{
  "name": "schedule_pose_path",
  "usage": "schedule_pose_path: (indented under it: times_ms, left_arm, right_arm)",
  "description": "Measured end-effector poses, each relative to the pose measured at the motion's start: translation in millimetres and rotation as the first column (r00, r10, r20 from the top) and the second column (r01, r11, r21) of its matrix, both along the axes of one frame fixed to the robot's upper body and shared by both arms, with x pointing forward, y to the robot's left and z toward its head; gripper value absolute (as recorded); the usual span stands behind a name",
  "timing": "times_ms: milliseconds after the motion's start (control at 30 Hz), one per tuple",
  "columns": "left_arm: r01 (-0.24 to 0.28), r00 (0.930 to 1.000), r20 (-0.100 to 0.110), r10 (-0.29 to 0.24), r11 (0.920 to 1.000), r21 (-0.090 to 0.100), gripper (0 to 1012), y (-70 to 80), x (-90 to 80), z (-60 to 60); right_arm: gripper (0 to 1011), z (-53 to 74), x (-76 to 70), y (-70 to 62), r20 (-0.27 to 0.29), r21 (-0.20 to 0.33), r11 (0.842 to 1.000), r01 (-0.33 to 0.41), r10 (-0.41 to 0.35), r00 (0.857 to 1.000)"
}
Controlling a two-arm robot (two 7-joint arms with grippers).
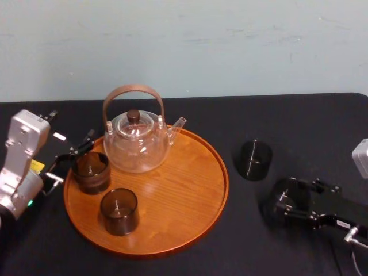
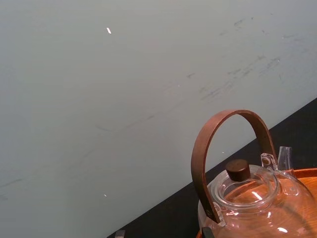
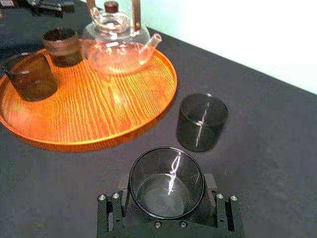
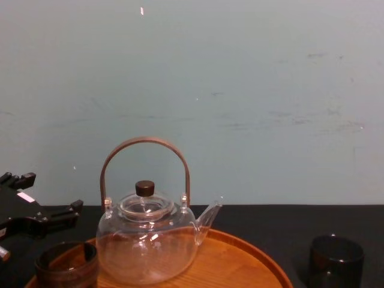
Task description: Pick up the glass from the table and place it on the tray.
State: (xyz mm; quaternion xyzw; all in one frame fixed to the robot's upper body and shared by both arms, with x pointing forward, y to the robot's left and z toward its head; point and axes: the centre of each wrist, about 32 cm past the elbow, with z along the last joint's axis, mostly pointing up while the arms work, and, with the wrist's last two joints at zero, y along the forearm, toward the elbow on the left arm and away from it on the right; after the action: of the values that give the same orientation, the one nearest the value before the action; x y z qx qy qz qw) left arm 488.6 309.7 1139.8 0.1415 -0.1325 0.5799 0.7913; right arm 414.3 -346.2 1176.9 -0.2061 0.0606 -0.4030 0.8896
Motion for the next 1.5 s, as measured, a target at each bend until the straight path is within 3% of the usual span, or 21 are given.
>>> schedule_pose_path:
  times_ms: [267, 667, 1500]
  left_arm:
    - [0.0, 1.0, 0.0, 0.0, 1.0, 0.0, 1001, 0.0, 0.0, 0.0]
    - [0.0, 1.0, 0.0, 0.0, 1.0, 0.0, 1001, 0.0, 0.0, 0.0]
    - [0.0, 1.0, 0.0, 0.0, 1.0, 0.0, 1001, 0.0, 0.0, 0.0]
  right_arm:
    - [900, 3.9, 12.4, 9.3, 0.03, 0.027, 0.999, -0.038, 0.037, 0.999]
    - [900, 8.5, 34.2, 33.9, 0.084, 0.053, 0.992, -0.118, 0.114, 0.99]
    - [900, 8.1, 64.2, 92.9, 0.126, 0.076, 0.949, -0.306, 0.295, 0.947]
